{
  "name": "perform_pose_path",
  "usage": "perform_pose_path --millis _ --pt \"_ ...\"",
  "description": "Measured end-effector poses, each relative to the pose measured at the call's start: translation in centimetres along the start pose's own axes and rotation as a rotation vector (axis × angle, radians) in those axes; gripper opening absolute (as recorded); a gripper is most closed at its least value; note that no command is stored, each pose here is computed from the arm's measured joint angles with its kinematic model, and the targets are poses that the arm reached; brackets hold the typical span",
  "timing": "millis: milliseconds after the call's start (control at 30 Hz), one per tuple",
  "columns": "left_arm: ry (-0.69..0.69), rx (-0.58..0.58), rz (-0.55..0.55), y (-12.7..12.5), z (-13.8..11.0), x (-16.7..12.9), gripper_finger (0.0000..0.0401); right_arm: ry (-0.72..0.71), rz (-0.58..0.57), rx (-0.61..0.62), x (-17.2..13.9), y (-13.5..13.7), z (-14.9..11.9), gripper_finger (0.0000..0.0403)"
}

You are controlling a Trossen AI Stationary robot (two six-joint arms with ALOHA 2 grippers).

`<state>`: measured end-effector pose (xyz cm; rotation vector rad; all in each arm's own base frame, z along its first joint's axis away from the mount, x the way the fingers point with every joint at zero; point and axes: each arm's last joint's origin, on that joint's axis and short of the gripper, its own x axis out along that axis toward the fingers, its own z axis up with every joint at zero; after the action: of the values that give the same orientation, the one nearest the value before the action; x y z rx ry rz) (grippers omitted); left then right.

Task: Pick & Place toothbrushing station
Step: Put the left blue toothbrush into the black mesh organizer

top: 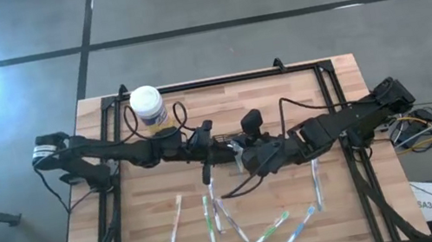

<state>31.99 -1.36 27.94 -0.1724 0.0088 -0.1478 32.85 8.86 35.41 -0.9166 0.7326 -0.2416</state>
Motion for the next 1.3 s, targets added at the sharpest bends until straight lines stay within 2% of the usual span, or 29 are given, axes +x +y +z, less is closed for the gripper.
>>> perform_pose_path --millis 233,433,900,1200,1300 --pt "0.014 0.029 -0.012 0.0 -0.2 -0.3 0.0009 0.011 0.007 0.011 -0.2 -0.1 -0.2 0.0009" --pt "0.01 0.032 -0.024 -0.2 0.0 -1.3 0.0009 0.0 0.019 0.07 -0.8 -0.5 -0.5 0.0013" --pt "0.019 0.069 -0.001 -0.4 -0.4 -4.7 0.0008 -0.015 -0.005 0.24 -3.4 -2.7 -1.9 0.0137" --pt "-0.015 0.086 0.025 -0.3 -0.6 -6.3 0.0008 -0.042 -0.009 0.339 -4.8 -3.8 -2.7 0.0166" --pt "-0.013 0.117 0.025 -0.3 -0.6 -6.5 0.0008 -0.072 0.065 0.374 -5.4 -3.8 -3.2 0.0171"
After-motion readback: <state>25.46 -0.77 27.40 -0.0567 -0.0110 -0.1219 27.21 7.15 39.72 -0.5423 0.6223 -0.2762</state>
